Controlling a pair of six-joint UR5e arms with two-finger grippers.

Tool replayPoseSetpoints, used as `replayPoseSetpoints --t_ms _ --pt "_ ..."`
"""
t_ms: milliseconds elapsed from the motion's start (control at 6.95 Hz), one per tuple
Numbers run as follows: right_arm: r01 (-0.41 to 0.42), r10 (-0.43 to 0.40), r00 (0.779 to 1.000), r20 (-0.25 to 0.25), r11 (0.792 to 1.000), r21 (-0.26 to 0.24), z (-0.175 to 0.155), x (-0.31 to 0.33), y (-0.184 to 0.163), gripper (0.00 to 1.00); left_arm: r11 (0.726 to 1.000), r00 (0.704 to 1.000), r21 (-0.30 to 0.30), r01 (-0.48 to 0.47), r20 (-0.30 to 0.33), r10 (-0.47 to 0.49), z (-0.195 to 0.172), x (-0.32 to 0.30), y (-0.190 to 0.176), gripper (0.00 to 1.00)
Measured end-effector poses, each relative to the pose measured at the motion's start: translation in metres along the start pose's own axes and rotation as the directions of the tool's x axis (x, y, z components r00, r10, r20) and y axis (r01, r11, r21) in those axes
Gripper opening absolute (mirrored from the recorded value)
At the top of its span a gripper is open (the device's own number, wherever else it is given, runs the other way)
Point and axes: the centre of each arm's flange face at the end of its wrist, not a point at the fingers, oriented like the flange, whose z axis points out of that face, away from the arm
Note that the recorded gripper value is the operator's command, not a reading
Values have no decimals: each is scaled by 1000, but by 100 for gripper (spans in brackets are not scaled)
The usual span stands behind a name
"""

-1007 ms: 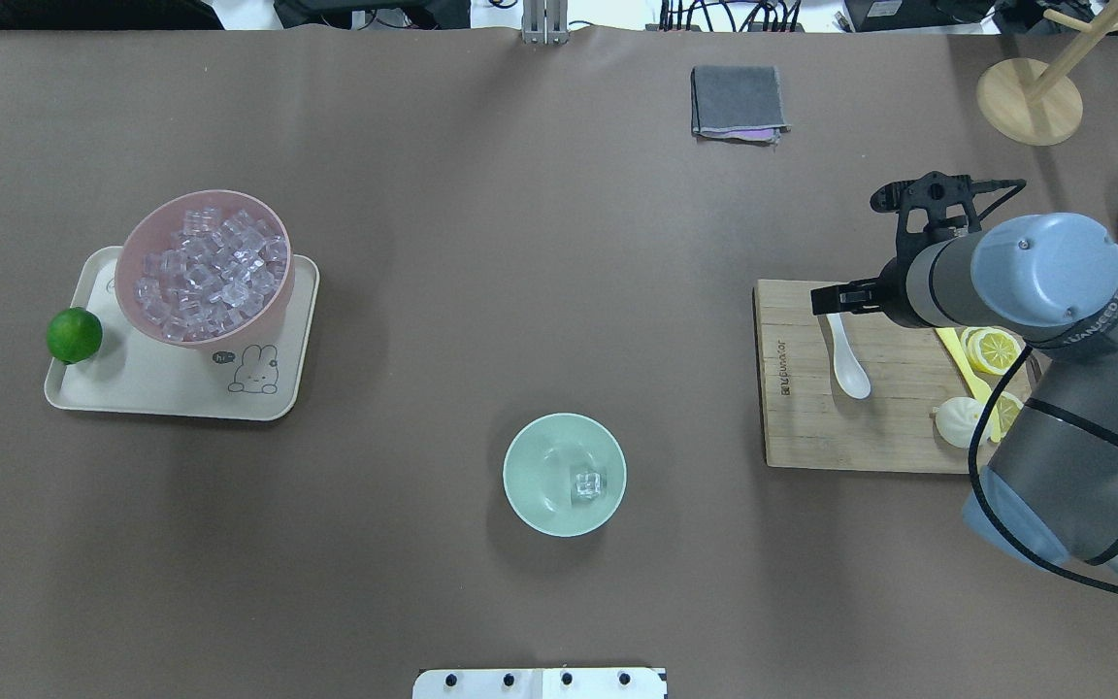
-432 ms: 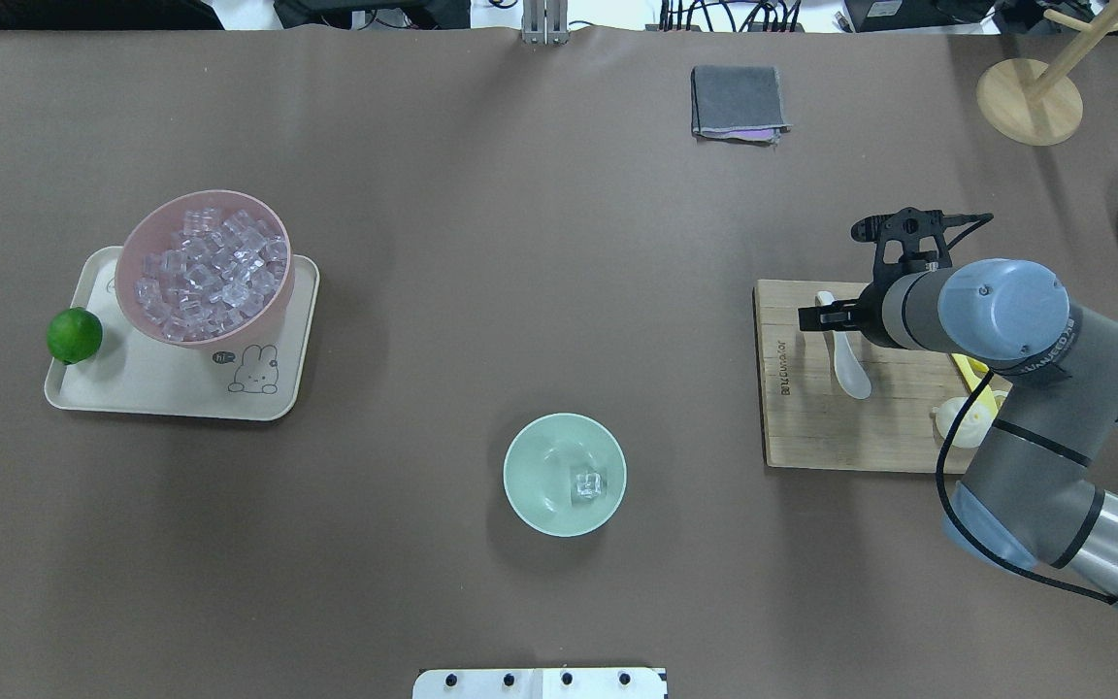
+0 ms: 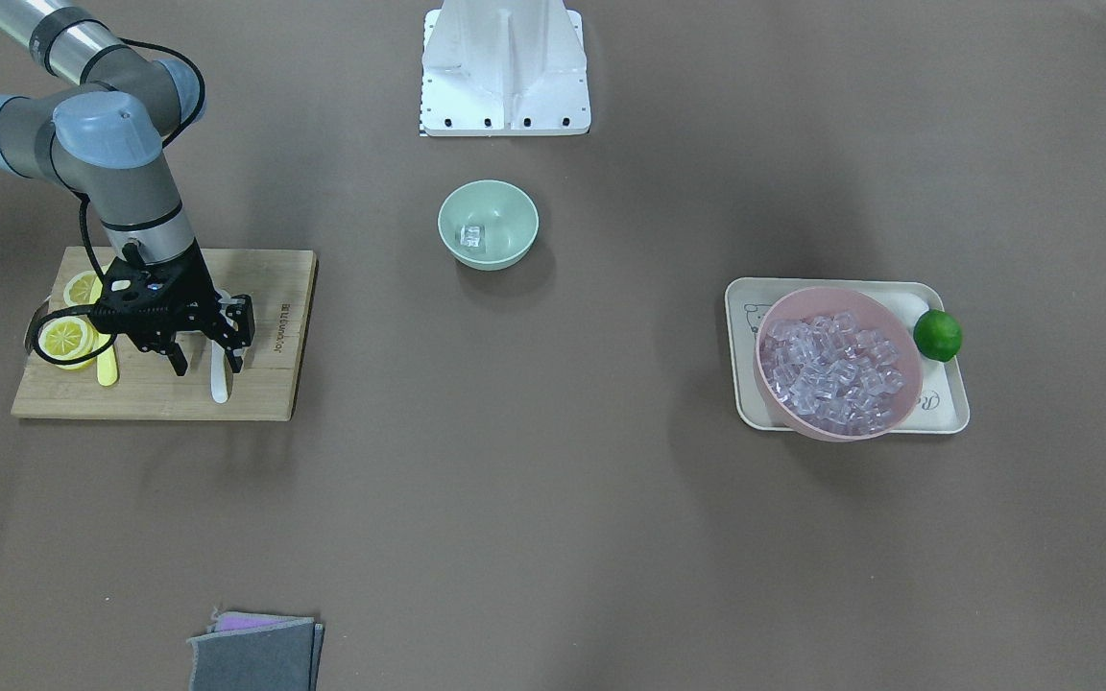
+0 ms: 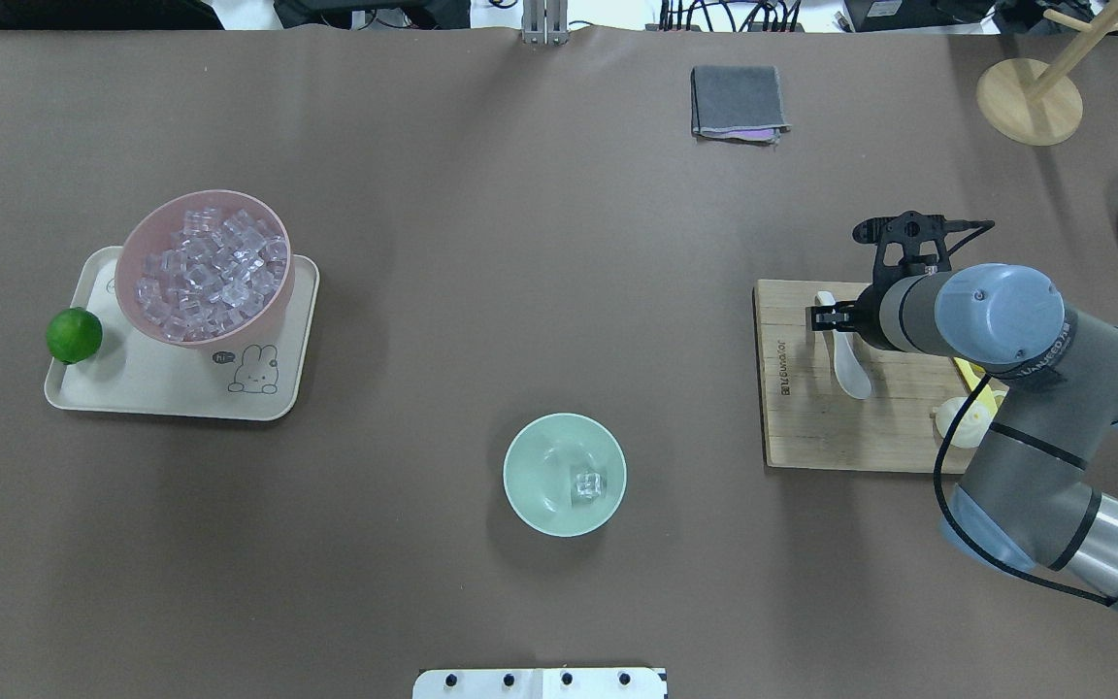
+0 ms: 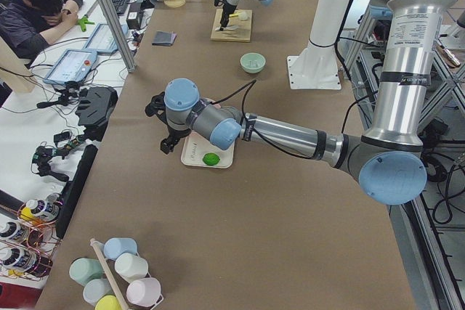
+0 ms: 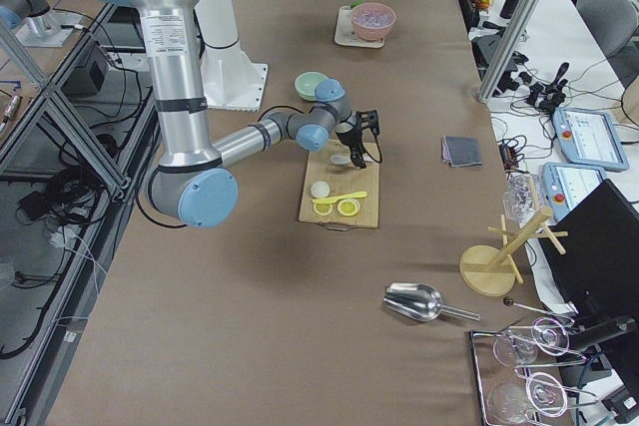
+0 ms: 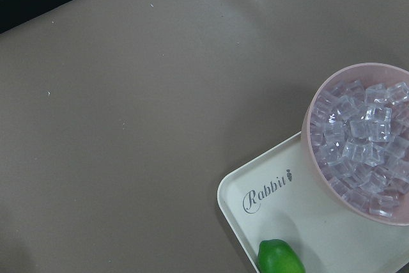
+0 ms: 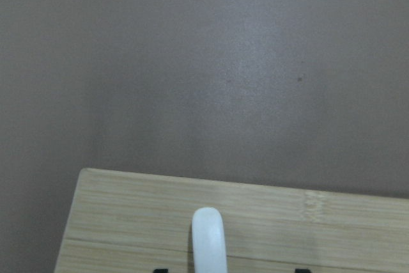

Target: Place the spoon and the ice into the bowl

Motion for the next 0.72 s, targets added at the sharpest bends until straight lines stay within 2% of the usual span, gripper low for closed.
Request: replayPoseSetpoints --t_ms 144,288,575,719 --pt "-2 2 1000 1 1000 1 0 -2 2 53 1000 1000 0 2 1 -2 0 0 0 97" --pt "0 0 1000 1 1000 1 0 -4 4 31 1000 1000 -1 3 2 -3 1 0 0 97" --pt "3 -3 1000 6 1000 0 0 -8 7 0 1000 1000 -2 4 2 -4 1 -1 0 97" --pt "3 -3 1000 8 1000 0 0 -9 7 0 1000 1000 -2 5 2 -5 1 -1 0 97"
